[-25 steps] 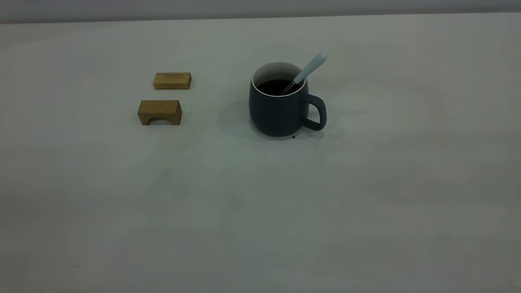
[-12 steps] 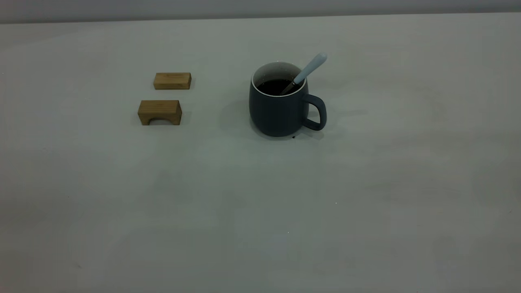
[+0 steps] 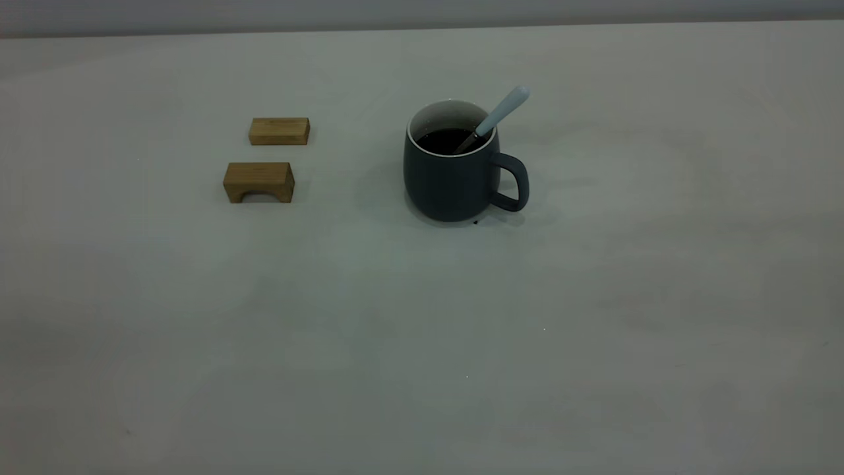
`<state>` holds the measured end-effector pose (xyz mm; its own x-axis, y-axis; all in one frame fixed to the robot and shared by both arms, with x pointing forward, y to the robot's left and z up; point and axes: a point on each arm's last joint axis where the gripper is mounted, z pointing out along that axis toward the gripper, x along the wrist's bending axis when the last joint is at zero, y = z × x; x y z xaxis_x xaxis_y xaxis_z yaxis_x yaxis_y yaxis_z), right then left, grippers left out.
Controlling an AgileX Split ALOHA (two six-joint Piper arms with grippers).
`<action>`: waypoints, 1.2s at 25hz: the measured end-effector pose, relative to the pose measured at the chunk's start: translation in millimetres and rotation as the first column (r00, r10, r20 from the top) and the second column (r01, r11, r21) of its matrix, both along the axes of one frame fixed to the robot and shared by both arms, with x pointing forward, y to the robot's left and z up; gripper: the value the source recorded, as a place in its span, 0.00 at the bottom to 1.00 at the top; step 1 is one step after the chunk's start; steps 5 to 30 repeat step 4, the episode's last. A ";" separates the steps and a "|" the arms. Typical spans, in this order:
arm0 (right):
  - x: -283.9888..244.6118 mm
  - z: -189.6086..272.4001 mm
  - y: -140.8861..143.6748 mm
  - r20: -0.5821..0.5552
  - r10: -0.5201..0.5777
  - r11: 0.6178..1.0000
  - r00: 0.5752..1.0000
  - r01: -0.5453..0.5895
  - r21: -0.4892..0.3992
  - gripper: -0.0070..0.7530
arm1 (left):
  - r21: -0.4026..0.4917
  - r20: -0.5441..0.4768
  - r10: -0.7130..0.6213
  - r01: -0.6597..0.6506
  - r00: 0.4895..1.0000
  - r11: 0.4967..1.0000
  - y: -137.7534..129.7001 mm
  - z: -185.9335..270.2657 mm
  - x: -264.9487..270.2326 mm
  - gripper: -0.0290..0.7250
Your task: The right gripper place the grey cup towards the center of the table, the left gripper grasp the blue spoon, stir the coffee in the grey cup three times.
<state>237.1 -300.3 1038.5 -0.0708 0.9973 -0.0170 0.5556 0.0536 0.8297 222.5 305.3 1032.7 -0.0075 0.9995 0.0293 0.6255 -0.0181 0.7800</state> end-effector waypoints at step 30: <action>0.0 0.0 0.0 0.000 0.000 1.000 1.000 0.000 0.000 0.79 | 0.000 0.000 0.000 0.000 1.000 1.000 0.0 0.0 0.0 0.47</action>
